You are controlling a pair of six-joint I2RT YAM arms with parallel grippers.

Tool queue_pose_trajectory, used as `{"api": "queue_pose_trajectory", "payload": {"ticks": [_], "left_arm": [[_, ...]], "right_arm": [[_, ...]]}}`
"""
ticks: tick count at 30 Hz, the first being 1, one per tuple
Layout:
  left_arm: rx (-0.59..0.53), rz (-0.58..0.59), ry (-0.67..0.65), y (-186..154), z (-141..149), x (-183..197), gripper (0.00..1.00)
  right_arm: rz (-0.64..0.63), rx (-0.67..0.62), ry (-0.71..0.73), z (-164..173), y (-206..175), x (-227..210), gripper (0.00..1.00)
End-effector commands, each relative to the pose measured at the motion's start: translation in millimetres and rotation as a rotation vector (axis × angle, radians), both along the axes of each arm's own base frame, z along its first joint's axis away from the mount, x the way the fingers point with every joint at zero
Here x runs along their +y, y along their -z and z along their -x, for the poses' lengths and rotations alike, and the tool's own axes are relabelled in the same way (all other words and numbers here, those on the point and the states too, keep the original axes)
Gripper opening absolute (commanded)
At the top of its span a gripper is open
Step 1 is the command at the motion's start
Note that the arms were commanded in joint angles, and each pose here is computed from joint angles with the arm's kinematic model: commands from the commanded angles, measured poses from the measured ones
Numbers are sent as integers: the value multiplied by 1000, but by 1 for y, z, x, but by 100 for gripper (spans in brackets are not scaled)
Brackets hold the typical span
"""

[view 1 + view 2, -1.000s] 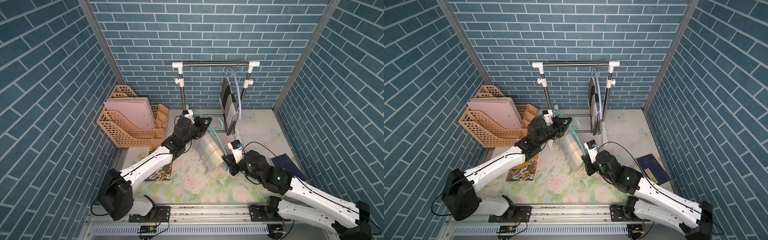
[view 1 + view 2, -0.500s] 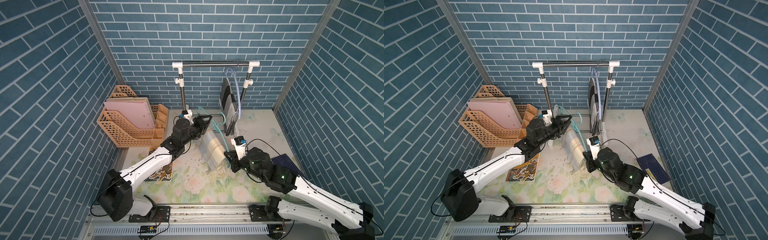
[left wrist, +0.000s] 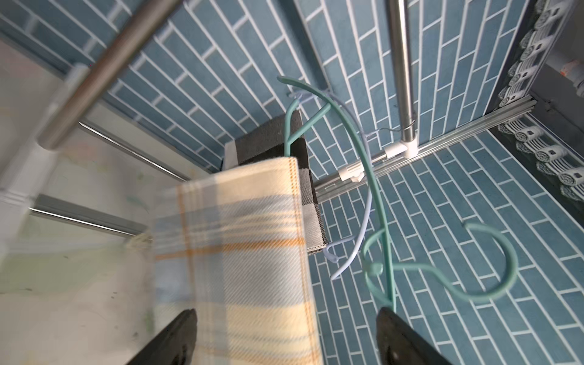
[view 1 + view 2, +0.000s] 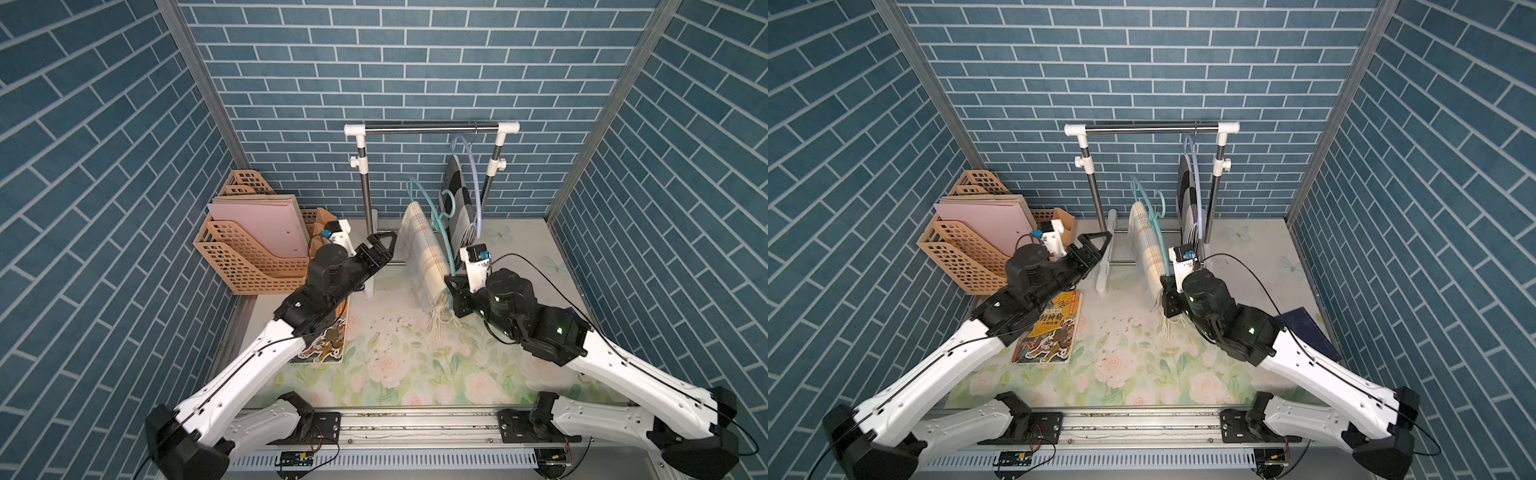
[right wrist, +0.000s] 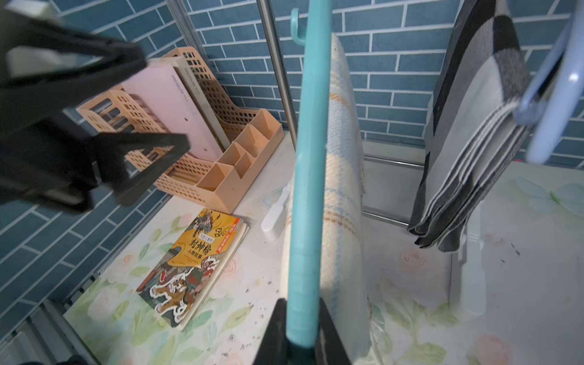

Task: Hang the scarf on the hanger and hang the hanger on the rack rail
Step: Place the hanger at the clothesline.

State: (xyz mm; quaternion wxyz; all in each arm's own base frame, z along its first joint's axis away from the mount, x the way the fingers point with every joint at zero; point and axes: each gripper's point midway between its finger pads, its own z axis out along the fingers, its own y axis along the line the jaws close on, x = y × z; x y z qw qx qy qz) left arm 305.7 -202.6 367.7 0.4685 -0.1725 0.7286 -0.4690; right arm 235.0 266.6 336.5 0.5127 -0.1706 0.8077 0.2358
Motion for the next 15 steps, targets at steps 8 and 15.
{"api": "queue_pose_trajectory", "payload": {"ticks": [8, 15], "left_arm": [[49, -229, -209, 74, 30, 72, 93], [71, -241, -205, 93, 33, 73, 94]], "right_arm": [[-31, -12, 107, -68, -75, 21, 0], [-10, 3, 147, -111, -95, 31, 0]]}}
